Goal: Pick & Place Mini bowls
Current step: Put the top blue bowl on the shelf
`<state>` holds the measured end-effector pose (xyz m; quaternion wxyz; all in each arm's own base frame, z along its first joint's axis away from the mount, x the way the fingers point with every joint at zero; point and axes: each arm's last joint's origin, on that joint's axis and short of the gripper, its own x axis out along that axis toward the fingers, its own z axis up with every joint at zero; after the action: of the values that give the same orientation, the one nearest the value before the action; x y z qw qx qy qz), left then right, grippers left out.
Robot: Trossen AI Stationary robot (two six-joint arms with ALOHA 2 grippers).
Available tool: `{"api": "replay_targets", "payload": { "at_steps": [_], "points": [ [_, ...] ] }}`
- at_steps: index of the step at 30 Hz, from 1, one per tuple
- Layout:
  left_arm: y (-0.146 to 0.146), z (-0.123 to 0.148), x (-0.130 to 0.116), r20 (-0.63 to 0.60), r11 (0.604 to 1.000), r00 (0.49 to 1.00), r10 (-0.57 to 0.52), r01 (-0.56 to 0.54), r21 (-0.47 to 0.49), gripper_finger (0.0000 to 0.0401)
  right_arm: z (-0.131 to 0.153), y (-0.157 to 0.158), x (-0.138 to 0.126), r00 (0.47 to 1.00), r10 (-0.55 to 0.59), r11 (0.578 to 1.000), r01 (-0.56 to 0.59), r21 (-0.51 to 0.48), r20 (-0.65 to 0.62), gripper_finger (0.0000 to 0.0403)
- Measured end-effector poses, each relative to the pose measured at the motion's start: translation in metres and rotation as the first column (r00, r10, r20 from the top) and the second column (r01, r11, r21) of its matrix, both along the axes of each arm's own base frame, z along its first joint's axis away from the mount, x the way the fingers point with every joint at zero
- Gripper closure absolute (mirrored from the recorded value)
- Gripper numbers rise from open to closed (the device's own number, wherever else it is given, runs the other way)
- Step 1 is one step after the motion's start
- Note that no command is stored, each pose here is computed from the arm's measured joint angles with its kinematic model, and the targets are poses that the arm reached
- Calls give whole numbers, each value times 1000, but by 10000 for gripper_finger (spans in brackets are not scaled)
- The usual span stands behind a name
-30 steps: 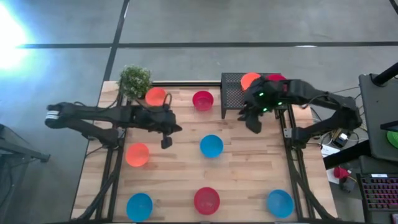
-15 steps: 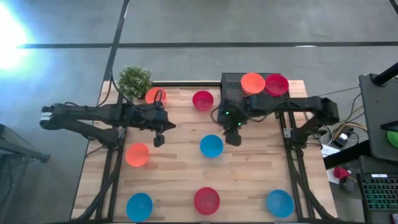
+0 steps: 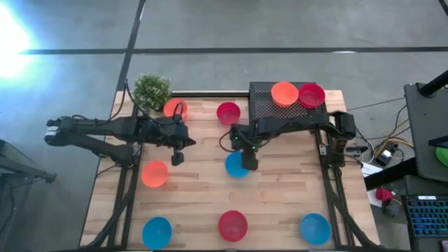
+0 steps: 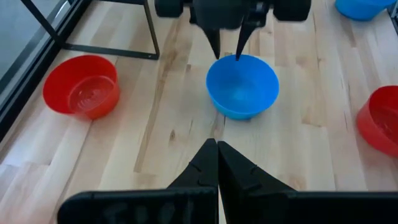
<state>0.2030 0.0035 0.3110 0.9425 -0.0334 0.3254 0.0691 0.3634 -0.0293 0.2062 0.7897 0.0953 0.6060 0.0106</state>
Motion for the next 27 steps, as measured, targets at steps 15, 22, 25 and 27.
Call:
{"api": "replay_targets", "payload": {
  "at_steps": [15, 22, 25, 27],
  "points": [
    [0, 0, 0, -1, 1000, 1000, 0, 0, 0, 401, -9, -5, 7, 1000, -15, 1000, 15, -24, 12, 268],
    [0, 0, 0, 1, 1000, 1000, 0, 0, -1, 401, -16, -9, 9, 999, -40, 996, 41, -78, 6, 268],
    [0, 0, 0, 1, 1000, 1000, 0, 0, -1, 401, -23, -9, 11, 999, -40, 996, 40, -77, -4, 268],
    [0, 0, 0, 1, 1000, 1000, 0, 0, -1, 401, -29, -10, 12, 999, -41, 996, 40, -76, -21, 268]
  ]
}}
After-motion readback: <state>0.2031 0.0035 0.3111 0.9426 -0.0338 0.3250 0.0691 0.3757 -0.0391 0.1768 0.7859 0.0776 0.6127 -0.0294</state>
